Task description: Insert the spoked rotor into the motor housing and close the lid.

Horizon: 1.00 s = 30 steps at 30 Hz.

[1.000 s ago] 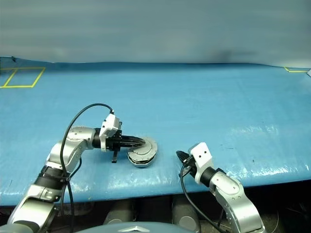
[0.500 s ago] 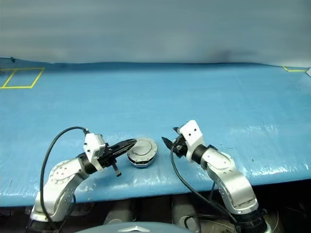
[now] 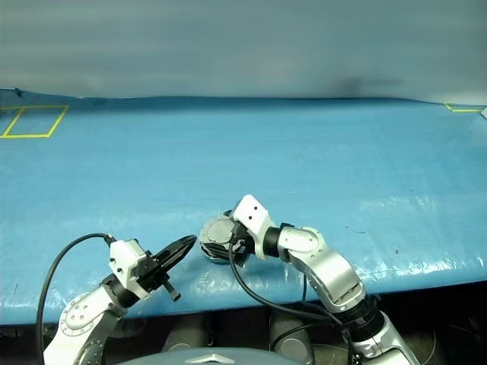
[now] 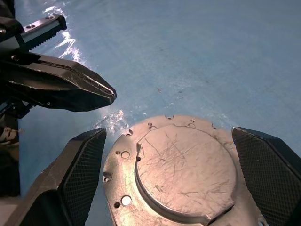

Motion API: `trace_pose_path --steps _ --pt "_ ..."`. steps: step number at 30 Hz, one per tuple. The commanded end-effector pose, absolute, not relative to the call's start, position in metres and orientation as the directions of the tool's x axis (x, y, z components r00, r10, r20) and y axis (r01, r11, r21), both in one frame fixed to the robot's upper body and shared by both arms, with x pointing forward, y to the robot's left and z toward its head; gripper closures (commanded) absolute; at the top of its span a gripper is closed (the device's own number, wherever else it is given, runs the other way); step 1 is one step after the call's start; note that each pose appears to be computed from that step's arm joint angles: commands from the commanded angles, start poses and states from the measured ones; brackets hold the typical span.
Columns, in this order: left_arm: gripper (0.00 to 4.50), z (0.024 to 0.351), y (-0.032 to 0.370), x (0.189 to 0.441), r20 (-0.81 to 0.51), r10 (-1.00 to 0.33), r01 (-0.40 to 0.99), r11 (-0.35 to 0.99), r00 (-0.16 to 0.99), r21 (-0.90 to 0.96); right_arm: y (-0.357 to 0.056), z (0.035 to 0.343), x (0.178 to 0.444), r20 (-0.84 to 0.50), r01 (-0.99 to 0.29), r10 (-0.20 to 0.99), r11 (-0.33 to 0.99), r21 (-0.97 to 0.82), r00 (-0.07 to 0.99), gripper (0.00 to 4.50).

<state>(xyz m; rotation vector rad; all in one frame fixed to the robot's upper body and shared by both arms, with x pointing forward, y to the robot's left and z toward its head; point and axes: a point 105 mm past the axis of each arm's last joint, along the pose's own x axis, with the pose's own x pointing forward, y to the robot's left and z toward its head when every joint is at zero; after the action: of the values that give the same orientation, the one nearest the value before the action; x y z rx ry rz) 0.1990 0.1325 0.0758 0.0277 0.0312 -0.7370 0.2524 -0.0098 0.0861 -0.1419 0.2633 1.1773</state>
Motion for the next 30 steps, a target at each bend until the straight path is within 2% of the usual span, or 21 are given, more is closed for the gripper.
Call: trace_pose_path --steps 1,9,12,15,23,30 --pt "4.5 0.078 0.129 0.194 -0.011 -0.67 0.67 0.741 0.742 0.049 -0.004 0.093 0.252 -0.245 -0.937 0.91 0.348 0.01 0.335 0.02" --pt "4.5 0.055 0.132 0.194 -0.023 -0.683 0.684 0.73 0.73 0.009 -0.012 0.082 0.258 -0.273 -0.918 0.886 0.395 0.021 0.375 0.02" --pt "4.5 0.045 0.139 0.201 -0.023 -0.681 0.681 0.732 0.732 -0.006 -0.012 0.079 0.255 -0.275 -0.917 0.885 0.398 0.024 0.376 0.64" --pt "4.5 0.039 0.142 0.205 -0.017 -0.683 0.683 0.73 0.73 -0.015 -0.012 0.078 0.254 -0.274 -0.918 0.885 0.396 0.023 0.375 1.5" --pt "4.5 0.008 0.172 0.221 -0.038 -0.678 0.676 0.735 0.735 -0.054 -0.004 0.086 0.249 -0.258 -0.927 0.893 0.375 -0.025 0.368 1.5" --pt "4.5 0.0 0.18 0.221 -0.026 -0.696 0.695 0.717 0.717 -0.051 0.0 0.078 0.248 -0.28 -0.925 0.884 0.378 -0.038 0.373 1.5"
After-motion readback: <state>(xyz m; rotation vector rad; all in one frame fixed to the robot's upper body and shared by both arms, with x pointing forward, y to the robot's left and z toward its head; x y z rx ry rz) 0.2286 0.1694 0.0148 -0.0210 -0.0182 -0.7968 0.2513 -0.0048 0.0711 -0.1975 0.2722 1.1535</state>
